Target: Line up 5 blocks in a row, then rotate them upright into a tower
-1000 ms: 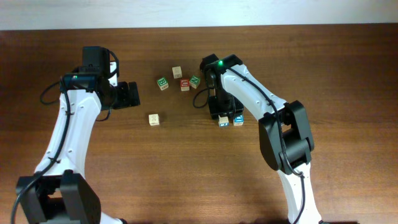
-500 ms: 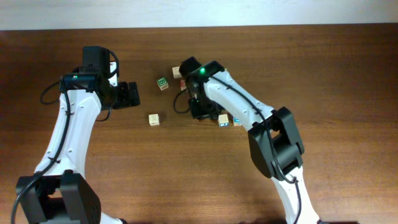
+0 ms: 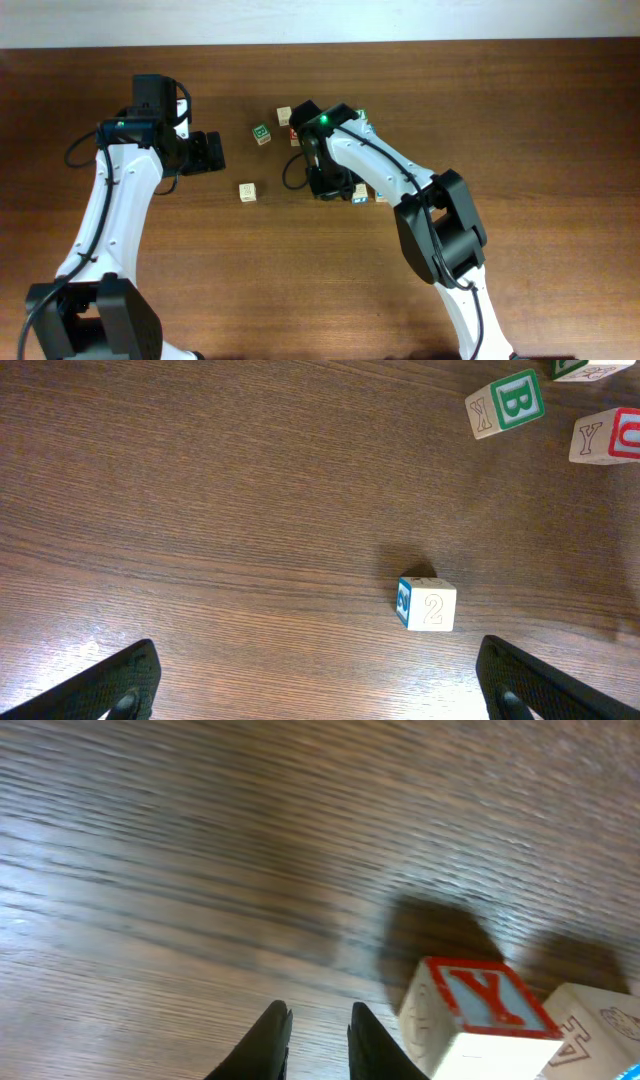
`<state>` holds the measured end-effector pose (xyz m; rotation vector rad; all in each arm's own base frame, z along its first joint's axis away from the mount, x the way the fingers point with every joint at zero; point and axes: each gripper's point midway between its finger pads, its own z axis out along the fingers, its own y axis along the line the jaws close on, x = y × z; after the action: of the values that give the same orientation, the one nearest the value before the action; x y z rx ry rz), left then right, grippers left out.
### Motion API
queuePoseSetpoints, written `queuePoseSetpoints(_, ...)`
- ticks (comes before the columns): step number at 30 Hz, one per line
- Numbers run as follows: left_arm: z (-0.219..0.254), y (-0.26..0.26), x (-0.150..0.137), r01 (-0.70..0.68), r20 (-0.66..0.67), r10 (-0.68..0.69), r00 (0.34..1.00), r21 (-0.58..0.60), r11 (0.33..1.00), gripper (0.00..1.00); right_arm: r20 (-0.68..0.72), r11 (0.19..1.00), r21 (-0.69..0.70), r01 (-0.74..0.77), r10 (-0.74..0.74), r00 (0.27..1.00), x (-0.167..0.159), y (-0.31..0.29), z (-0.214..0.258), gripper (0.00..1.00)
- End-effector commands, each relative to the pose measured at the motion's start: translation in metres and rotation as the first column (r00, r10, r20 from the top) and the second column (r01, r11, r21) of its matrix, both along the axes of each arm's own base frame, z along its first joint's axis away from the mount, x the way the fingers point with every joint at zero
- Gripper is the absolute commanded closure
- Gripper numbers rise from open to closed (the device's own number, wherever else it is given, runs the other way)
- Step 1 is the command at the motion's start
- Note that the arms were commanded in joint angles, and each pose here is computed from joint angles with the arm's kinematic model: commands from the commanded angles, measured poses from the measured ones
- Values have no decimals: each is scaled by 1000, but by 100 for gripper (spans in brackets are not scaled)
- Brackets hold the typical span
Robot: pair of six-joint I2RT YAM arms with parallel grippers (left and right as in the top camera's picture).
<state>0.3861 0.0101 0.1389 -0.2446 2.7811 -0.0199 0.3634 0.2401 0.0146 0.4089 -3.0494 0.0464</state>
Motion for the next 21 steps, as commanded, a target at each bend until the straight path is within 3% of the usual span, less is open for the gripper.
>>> queuePoseSetpoints(1,3,1,4,-12,10,12,1000,2,1000,1,-28,999,-26,35,-36,999,0,-13,-9,79)
queuePoseSetpoints(21,3,1,4,-12,10,12,1000,2,1000,1,-70,995,-64,80,-84,994,-1,-39,-9,79)
